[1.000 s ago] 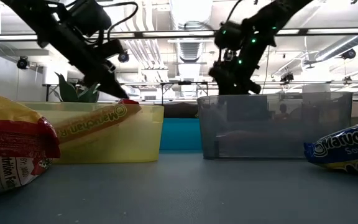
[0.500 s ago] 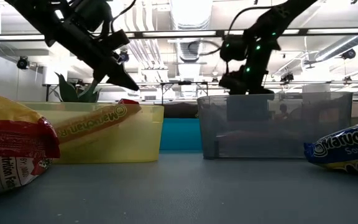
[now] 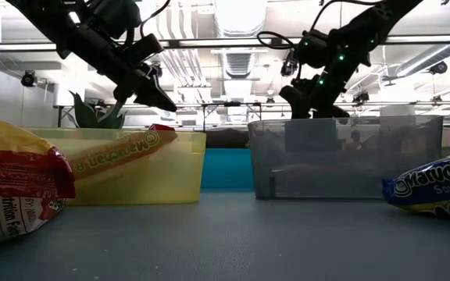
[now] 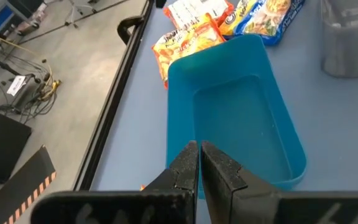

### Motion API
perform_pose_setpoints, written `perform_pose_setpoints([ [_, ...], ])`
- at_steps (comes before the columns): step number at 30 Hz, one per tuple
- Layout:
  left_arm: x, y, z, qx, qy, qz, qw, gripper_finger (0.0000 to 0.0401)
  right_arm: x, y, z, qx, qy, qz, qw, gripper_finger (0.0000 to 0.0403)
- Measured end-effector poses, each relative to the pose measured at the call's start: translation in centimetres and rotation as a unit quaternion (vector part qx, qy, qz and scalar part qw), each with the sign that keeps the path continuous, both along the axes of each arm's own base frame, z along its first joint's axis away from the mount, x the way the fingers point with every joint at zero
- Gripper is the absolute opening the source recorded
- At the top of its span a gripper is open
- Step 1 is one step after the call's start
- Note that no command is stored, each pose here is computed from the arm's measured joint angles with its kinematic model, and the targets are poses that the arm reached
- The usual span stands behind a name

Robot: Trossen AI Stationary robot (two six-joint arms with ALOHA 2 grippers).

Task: Sort Maruchan noodles
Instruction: Put the orange noodle pack into the black bin

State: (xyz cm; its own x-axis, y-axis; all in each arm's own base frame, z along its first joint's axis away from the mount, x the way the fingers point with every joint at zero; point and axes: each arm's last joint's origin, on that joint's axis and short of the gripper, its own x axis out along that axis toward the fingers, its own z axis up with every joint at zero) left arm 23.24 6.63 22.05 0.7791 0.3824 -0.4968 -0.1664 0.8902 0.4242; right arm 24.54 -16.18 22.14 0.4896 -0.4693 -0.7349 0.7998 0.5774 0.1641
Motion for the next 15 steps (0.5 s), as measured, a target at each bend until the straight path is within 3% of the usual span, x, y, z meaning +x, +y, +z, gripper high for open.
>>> perform_pose_setpoints([
  [8,0.0,0.0,0.0,-0.010,-0.007,0.007,1.000,0.0000,0.7,-0.8,1.6,0.003,-0.022,-0.005,1.000,0.0226],
  [15,0.0,0.0,0.0,-0.011,-0.007,0.008,1.000,0.0000,0.5,-3.1,1.5,0.119,-0.106,0.049,0.986,0.0226],
])
